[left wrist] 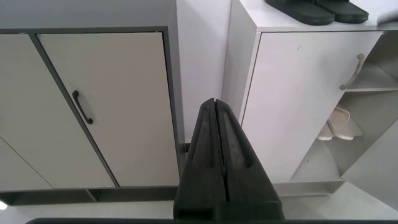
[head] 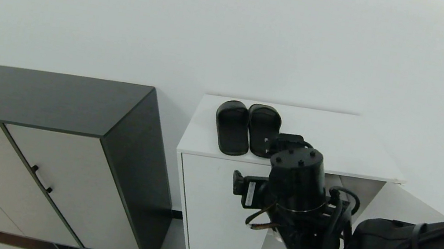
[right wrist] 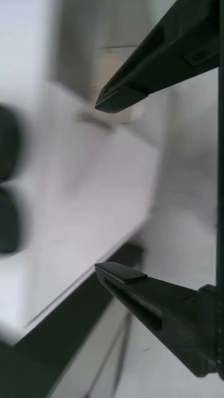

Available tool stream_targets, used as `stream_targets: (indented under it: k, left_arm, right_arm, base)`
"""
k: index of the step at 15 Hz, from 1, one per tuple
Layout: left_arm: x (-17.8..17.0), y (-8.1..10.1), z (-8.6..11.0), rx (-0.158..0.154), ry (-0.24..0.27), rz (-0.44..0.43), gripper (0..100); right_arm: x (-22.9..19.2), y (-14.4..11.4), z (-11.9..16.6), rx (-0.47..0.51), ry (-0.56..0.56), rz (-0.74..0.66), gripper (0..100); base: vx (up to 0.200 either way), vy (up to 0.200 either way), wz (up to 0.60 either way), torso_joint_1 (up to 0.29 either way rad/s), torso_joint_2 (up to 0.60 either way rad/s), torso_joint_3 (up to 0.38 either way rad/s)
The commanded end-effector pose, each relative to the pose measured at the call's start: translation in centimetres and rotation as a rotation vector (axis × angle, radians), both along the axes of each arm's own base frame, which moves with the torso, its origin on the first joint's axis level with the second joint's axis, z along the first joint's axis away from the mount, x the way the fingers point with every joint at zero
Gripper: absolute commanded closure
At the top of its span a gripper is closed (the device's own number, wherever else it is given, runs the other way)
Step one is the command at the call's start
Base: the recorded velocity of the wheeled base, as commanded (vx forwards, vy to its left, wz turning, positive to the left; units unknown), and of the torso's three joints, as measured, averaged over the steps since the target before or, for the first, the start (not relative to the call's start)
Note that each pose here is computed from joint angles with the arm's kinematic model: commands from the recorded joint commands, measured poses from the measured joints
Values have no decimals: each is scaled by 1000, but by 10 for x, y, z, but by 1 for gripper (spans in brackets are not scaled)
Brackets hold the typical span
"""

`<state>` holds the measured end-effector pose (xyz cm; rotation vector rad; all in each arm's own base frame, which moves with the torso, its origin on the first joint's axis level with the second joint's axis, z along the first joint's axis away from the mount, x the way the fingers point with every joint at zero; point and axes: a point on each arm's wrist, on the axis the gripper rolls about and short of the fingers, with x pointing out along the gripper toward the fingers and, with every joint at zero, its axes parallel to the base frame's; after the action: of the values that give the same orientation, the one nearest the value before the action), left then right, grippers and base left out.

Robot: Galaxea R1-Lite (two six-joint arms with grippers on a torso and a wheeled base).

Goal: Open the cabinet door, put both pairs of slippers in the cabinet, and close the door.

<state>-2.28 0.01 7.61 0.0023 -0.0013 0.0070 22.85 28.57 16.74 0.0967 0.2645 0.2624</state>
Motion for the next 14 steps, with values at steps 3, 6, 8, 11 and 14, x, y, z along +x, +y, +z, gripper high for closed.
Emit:
stream_targets:
  k: [3, 6, 8, 11, 14]
  left_arm:
    - [0, 0, 0, 2, 0, -1, 100]
    - [0, 0, 0, -1, 0, -1, 100]
    - [0, 0, 0, -1, 0, -1, 100]
    - [0, 0, 0, -1, 0, -2, 100]
    - [0, 0, 0, -1, 0, -2, 100]
  right_arm:
    - [15, 15, 4, -44, -148, 16, 0]
    - [17, 16, 3, -42, -149, 21, 0]
    - [19, 14, 2, -47, -145, 14, 0]
    - [20, 12, 4, -40, -151, 5, 0]
    - [21, 14, 7, -37, -156, 10, 0]
  base:
    - [0, 0, 0, 0, 0, 0]
    - [67, 0, 0, 2, 2, 1]
    - [200, 0, 0, -7, 2, 2]
    - [200, 0, 0, 9, 6, 2]
    - [200, 0, 0, 6, 2, 2]
